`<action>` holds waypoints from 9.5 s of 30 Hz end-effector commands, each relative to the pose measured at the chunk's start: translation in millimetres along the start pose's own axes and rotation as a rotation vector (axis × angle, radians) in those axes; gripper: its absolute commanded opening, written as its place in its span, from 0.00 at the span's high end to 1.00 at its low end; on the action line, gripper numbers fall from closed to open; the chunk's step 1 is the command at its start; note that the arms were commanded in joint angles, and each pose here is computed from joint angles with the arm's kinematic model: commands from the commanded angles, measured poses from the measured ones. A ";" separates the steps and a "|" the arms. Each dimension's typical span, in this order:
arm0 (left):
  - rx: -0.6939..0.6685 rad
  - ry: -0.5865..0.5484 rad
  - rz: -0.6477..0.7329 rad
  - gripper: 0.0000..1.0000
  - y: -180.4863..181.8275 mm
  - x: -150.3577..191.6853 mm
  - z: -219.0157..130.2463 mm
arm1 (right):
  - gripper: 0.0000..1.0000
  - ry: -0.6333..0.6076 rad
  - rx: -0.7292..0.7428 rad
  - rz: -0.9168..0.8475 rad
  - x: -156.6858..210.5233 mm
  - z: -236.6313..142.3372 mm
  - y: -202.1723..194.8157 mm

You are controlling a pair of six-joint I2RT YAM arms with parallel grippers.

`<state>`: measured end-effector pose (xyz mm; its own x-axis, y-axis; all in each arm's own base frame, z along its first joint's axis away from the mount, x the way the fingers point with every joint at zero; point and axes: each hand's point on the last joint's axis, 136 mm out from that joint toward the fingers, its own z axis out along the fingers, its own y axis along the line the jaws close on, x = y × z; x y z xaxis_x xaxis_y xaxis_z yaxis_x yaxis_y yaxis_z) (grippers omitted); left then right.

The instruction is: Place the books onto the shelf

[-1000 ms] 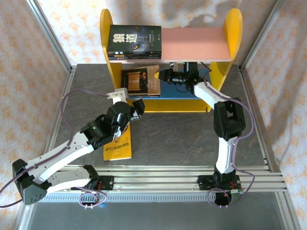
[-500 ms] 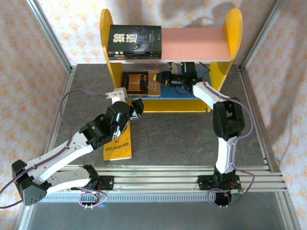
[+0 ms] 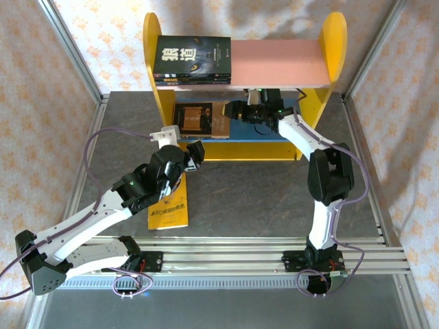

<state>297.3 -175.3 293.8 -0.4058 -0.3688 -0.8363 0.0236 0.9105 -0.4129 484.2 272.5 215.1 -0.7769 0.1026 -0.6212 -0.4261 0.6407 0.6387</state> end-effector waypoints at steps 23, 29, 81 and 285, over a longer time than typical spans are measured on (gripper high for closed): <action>0.003 0.007 -0.008 0.31 -0.4 -1.0 2.0 | 0.52 0.083 0.074 -0.096 29.7 -6.1 8.6; 0.003 0.009 -0.007 0.31 -1.0 -0.2 3.1 | 0.60 0.098 0.075 -0.100 34.0 -2.2 6.3; -0.007 0.006 -0.002 0.30 5.0 -2.7 0.8 | 0.40 0.048 0.104 -0.109 15.6 -9.2 19.7; -0.058 0.657 -0.098 0.24 66.3 233.5 109.4 | 0.32 0.392 0.247 0.031 271.2 -22.3 -17.5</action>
<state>289.6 -210.2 29.3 -0.8873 -0.2734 -0.3713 -0.1050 0.9039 -0.4146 276.7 260.6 45.6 -0.9274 -0.1177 -0.3552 -0.2897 0.8266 0.4825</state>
